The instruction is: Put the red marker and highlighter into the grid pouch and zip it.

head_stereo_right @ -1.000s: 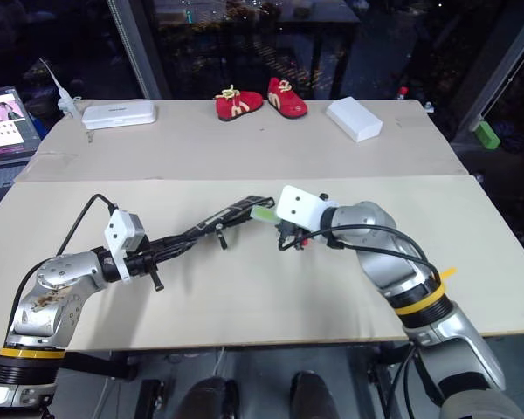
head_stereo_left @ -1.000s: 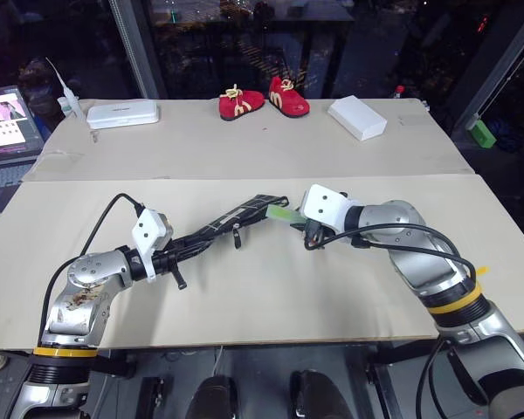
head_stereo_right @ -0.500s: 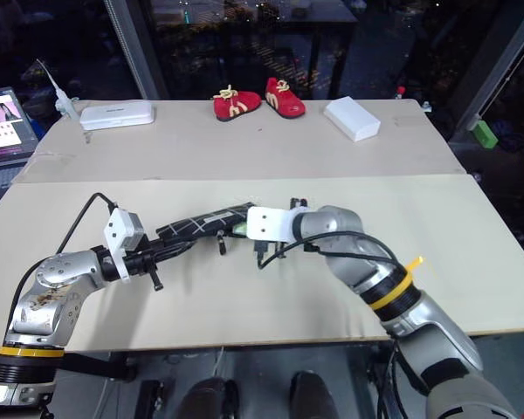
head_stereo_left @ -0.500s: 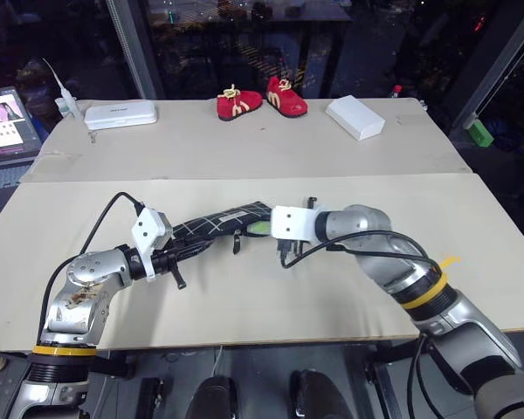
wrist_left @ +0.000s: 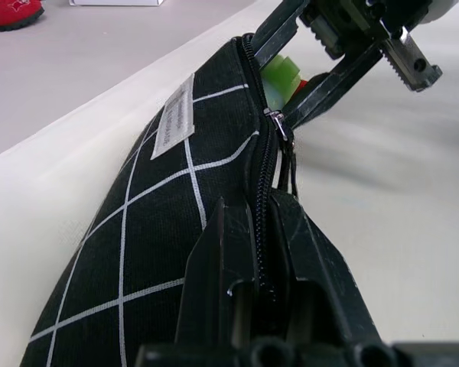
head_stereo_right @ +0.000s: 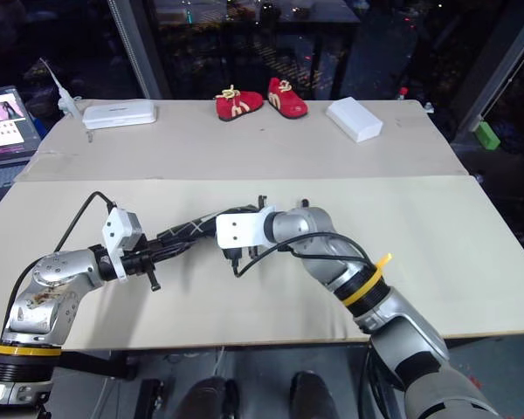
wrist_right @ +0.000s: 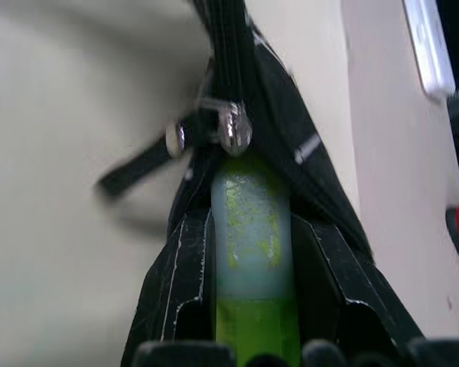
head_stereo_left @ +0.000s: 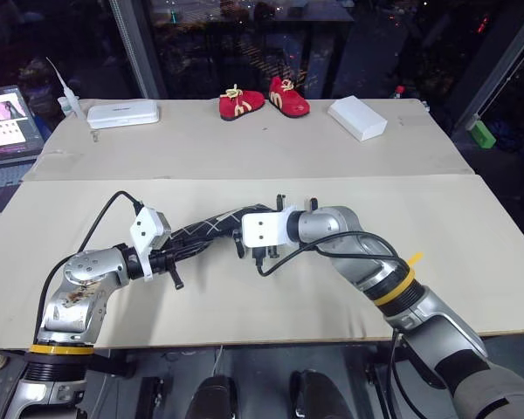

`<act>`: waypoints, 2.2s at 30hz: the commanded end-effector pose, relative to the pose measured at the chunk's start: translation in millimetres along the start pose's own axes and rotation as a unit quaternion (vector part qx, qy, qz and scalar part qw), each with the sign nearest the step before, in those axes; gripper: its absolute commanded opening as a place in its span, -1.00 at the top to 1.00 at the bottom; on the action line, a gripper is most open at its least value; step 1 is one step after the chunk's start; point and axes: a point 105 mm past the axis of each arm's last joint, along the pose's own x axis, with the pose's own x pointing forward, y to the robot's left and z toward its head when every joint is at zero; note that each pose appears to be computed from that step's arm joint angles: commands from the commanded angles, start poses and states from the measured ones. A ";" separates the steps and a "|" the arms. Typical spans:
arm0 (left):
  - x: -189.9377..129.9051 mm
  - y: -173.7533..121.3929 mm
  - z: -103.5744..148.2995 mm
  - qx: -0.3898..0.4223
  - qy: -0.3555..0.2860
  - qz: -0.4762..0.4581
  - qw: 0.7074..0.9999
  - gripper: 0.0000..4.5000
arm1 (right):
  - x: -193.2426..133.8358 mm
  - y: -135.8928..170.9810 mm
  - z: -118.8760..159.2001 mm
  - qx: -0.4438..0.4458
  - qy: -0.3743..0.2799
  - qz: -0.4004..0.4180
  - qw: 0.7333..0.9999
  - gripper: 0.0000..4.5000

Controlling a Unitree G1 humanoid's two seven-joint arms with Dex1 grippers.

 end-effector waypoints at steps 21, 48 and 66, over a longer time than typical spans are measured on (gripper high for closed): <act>3.4 -2.1 9.1 0.001 -0.023 -0.006 1.000 1.00 | -101.9 -25.8 -34.1 0.266 -0.083 -0.025 0.960 -0.57; 2.9 -8.3 6.7 -0.005 -0.027 0.002 1.000 1.00 | -78.7 -8.0 -119.4 0.486 0.128 -0.185 0.845 -0.57; 3.6 -12.4 8.5 -0.006 -0.032 0.003 0.999 1.00 | -72.1 27.8 -157.8 0.551 0.191 -0.220 0.782 0.04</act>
